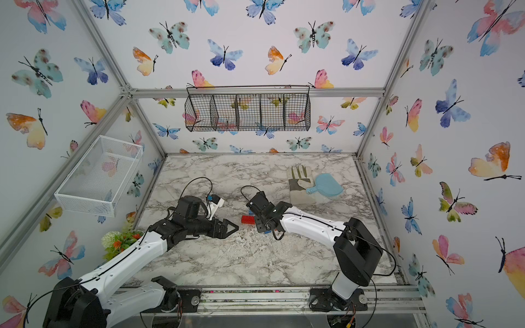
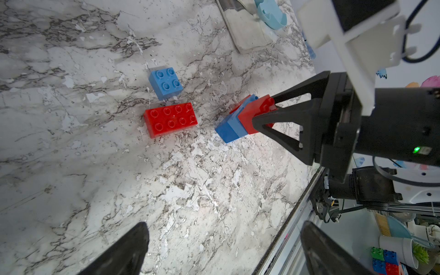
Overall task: Assemble a giraffe with lego
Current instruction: Assemble the lego brick with the lego brick.
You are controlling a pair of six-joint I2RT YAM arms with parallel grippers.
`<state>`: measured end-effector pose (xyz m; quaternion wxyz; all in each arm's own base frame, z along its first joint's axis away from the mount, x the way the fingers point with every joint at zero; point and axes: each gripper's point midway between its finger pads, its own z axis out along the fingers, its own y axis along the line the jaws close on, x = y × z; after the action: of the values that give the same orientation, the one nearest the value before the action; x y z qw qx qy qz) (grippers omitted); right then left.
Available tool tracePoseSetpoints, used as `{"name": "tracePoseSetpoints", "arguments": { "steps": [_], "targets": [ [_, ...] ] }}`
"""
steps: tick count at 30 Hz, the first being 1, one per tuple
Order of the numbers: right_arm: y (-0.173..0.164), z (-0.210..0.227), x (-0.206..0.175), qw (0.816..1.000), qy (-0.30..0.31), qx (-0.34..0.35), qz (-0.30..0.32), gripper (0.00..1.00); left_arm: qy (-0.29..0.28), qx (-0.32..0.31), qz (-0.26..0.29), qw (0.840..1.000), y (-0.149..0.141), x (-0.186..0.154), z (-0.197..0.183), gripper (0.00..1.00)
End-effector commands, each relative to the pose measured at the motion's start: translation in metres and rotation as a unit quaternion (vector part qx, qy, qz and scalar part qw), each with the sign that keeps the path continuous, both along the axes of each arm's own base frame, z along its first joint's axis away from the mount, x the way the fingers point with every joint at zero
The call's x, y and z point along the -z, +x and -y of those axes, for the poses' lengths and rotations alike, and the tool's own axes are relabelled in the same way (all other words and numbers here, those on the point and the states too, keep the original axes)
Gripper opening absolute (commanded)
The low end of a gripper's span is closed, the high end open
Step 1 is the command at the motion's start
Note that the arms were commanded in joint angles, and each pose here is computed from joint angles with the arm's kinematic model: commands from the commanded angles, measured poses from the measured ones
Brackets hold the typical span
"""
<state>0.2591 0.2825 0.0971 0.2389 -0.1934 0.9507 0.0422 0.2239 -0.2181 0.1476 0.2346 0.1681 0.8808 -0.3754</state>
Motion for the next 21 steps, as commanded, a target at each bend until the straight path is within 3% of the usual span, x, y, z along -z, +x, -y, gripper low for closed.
{"name": "tracePoseSetpoints", "arguments": {
  "steps": [1,21],
  "targets": [
    [-0.014,0.008,0.02,0.999,-0.034,-0.017,-0.04,0.15,0.002,-0.001,0.003,1.0,-0.001,0.0,0.0,0.98],
    [-0.032,0.013,0.039,0.991,-0.065,-0.005,-0.114,0.15,-0.001,0.002,0.002,1.0,-0.002,0.0,0.001,0.98]
  ]
}}
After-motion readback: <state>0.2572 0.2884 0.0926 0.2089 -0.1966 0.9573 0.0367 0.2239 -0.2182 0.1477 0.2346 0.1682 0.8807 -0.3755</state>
